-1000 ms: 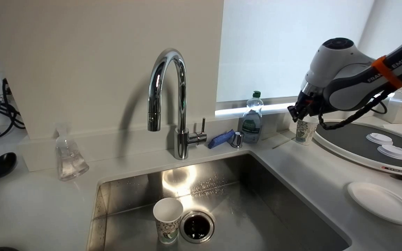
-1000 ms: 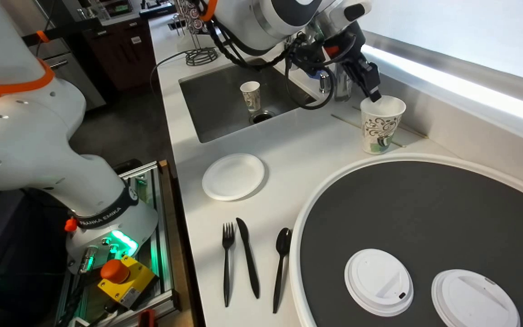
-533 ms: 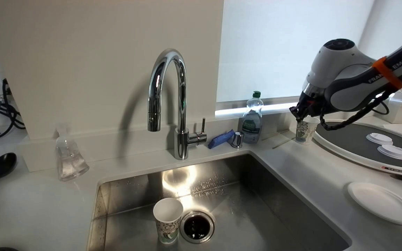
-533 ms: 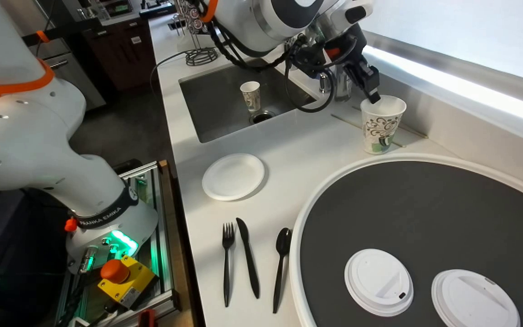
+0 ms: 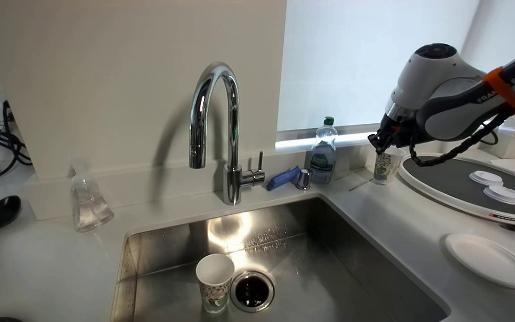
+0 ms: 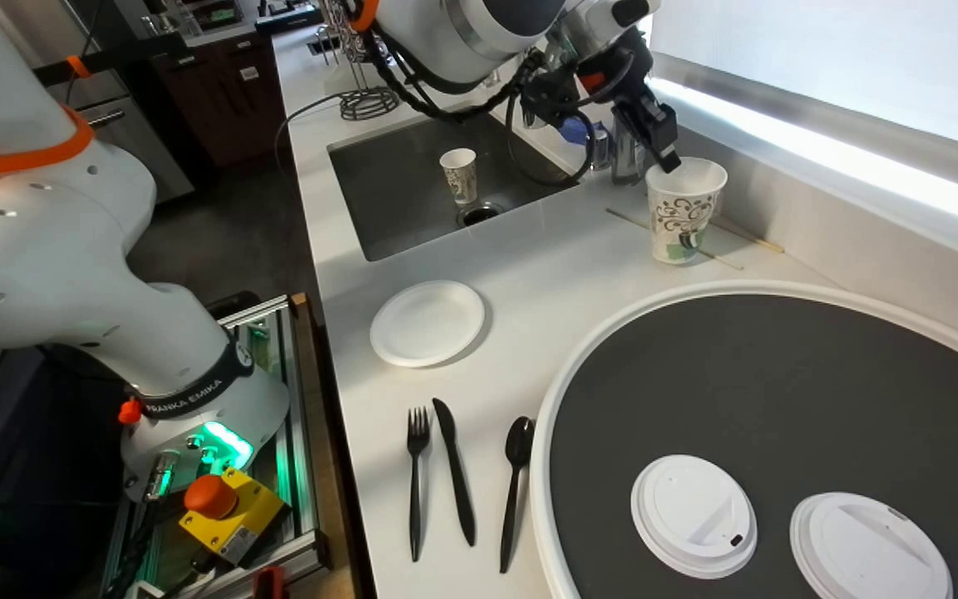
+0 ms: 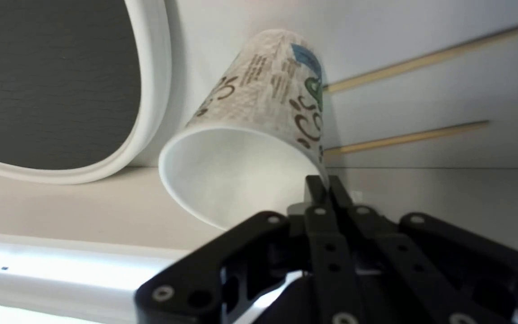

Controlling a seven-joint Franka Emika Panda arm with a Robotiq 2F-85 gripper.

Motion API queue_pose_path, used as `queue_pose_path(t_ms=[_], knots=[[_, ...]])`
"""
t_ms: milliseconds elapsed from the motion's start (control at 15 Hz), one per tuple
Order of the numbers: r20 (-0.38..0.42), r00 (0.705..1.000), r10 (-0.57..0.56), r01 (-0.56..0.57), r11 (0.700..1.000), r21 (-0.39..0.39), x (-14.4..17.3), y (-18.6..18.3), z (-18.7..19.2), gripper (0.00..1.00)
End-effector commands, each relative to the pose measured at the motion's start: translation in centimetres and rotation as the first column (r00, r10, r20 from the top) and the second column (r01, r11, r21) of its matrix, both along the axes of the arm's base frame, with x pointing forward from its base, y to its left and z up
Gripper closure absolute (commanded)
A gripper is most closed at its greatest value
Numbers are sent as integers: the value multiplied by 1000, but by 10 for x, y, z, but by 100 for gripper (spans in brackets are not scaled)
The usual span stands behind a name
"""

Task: Place the coffee cup in the sink then put the liquid from the cup on the left into the cup on the right.

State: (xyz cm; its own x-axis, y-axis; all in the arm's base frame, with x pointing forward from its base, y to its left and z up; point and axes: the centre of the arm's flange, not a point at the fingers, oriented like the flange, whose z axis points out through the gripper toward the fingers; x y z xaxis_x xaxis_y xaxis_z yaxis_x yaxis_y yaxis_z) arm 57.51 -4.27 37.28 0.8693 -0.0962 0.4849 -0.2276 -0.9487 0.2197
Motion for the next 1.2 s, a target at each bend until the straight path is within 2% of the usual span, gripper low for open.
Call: queue_pose_path(t_ms=[0, 333, 467, 667, 733, 1133], knots=[[-5, 995, 96, -96, 995, -5, -47, 57, 31, 99], [-5, 961, 276, -275, 961, 33, -102, 141, 55, 99], [-4, 935, 355, -354, 933, 67, -123, 174, 53, 99], [-9, 907, 421, -419, 905, 74, -147, 212, 45, 99], [-4, 898, 440, -438, 894, 93, -153, 221, 41, 99], [-17, 880, 475, -472, 877, 89, -169, 249, -5, 99]])
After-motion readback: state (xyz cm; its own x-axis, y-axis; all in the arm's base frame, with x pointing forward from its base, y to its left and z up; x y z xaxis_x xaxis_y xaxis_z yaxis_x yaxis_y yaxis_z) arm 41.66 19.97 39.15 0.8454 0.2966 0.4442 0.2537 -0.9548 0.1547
